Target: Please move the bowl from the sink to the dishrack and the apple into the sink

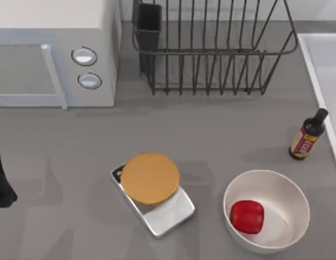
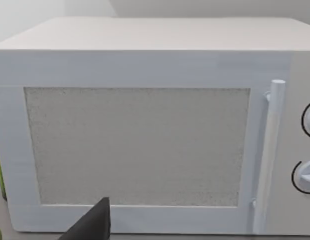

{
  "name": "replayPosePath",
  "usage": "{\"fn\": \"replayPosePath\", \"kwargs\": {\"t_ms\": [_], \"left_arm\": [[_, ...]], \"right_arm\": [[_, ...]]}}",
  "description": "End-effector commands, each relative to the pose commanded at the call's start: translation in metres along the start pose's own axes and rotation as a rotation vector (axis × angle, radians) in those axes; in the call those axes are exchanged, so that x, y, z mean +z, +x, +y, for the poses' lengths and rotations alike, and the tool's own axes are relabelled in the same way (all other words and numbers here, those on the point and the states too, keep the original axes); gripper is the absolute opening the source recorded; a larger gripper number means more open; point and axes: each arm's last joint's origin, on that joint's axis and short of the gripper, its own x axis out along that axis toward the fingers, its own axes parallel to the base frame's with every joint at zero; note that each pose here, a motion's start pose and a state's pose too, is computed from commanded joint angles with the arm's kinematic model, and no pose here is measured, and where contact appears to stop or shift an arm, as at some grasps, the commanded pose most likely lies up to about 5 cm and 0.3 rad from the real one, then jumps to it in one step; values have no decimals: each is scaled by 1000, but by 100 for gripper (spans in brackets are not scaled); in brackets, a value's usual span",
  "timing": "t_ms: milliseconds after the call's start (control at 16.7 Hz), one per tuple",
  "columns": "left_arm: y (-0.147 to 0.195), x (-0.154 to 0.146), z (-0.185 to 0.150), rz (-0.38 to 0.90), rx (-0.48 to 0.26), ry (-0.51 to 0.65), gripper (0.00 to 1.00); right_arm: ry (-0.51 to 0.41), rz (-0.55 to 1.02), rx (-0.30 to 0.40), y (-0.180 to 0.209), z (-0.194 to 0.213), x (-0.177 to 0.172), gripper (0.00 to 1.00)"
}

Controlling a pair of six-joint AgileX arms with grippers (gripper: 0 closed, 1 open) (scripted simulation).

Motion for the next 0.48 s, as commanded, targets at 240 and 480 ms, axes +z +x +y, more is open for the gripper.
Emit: {"fn": "replayPosePath", "kwargs": {"t_ms": [240,480], "left_arm": [[0,0,0,0,0,0,100],[0,0,0,0,0,0,100]], "right_arm": [[-74,-217,-183,-1,53,69,0],[-96,-537,-272,-13,149,129,0]]}}
